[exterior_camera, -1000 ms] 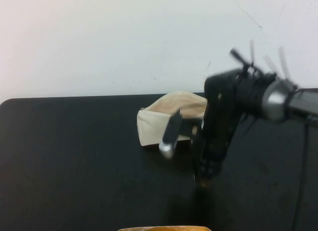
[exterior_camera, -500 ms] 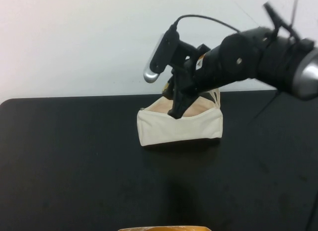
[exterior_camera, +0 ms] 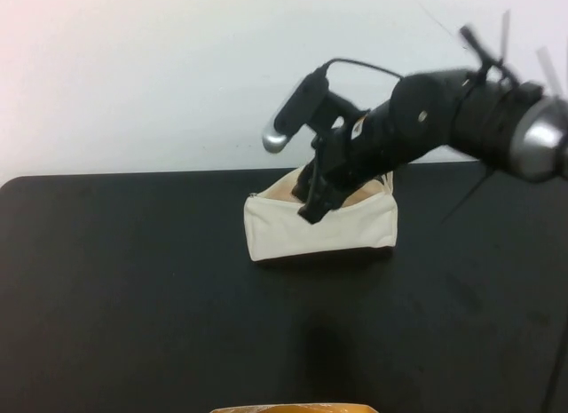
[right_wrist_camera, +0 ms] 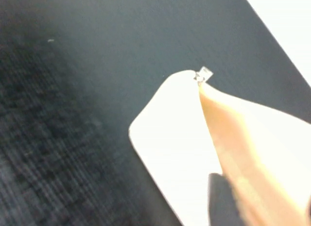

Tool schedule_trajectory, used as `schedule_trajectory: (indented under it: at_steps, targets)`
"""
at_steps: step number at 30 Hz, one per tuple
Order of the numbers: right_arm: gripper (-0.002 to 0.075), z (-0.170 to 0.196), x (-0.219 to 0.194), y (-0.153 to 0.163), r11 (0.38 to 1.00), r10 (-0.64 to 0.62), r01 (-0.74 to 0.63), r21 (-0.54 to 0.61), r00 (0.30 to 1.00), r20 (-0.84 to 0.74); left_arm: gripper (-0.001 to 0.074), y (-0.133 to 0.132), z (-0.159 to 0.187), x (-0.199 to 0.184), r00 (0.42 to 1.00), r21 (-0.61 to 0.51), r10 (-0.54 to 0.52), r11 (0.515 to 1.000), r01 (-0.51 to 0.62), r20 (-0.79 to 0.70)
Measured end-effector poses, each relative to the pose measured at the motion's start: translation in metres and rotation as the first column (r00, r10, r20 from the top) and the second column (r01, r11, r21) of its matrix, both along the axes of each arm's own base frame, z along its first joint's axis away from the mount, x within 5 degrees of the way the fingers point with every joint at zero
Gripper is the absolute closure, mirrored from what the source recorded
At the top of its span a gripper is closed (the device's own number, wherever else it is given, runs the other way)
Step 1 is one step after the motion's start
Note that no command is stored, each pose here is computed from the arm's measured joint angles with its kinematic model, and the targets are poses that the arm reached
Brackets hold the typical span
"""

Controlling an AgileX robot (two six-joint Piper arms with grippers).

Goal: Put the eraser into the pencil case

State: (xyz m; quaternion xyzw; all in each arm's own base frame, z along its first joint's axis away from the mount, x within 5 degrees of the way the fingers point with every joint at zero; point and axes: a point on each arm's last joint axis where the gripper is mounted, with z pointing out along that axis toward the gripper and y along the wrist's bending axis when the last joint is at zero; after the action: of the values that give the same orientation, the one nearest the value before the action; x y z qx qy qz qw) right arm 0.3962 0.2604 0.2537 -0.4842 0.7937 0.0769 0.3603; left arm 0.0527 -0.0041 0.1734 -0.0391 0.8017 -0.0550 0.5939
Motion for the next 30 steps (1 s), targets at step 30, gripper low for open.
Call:
schedule_trajectory:
  at_steps: [30]
  targets:
    - [0.0726, 0.049, -0.308, -0.203, 0.943, -0.218, 0.118, 0.311, 0.925, 0.310, 0.0737, 0.000, 0.000, 0.000, 1.000, 0.000, 0.000, 1.000, 0.000, 0.000]
